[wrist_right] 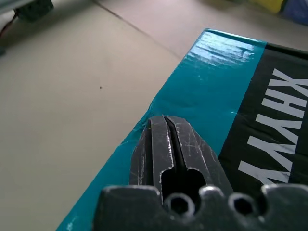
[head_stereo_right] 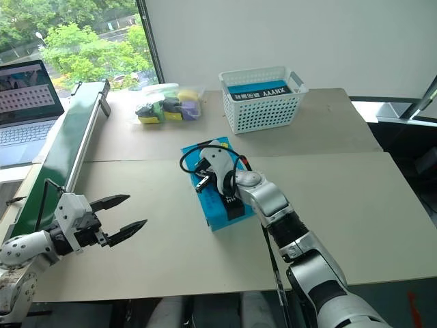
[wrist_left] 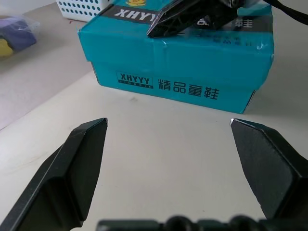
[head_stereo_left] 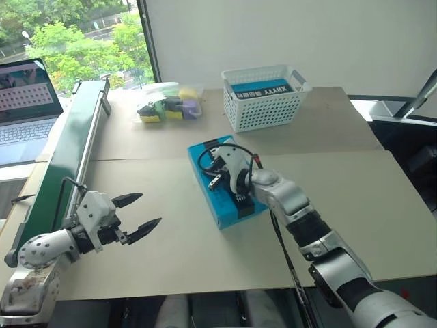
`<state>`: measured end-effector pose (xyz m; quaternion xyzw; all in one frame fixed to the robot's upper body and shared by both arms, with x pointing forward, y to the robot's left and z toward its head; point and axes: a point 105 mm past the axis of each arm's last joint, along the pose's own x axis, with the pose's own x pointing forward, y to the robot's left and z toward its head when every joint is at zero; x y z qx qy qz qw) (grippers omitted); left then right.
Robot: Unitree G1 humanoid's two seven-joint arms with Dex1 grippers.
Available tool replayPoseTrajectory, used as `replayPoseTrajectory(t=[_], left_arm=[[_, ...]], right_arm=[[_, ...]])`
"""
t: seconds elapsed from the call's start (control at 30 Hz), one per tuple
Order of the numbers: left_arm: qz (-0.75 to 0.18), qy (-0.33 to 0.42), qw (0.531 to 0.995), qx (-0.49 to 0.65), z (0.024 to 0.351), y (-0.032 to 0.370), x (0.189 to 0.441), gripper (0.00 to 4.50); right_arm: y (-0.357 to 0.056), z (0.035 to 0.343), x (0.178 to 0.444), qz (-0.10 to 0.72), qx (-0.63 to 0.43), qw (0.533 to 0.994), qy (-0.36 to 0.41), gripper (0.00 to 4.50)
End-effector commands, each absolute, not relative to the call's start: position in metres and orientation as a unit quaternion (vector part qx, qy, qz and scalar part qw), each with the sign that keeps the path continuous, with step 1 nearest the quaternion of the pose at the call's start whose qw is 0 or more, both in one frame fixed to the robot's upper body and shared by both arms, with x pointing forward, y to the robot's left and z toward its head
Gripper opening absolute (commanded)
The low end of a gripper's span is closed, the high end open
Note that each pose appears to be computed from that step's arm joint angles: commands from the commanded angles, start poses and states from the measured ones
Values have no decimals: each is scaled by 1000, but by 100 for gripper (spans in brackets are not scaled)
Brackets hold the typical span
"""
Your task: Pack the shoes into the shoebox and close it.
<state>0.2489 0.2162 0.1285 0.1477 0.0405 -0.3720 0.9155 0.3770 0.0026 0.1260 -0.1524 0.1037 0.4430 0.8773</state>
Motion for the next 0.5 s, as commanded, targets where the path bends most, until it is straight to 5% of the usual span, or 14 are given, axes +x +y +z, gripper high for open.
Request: replayPoseTrajectory(t=[0.03,0.23,0.37,0.5], left_arm=[[-328,26,928,176,139,219,253,438],[-225,24,959,168,145,229,268,438],[-133,-21,987,91,157,237,272,438],[-92,-29,993,63,159,239,271,438]], right_arm=[[-12,84,373,443,-209,856,166,11],[-16,116,390,403,-136,896,130,11],[-42,172,409,346,-54,934,65,11],[-63,198,413,316,-37,947,31,11]])
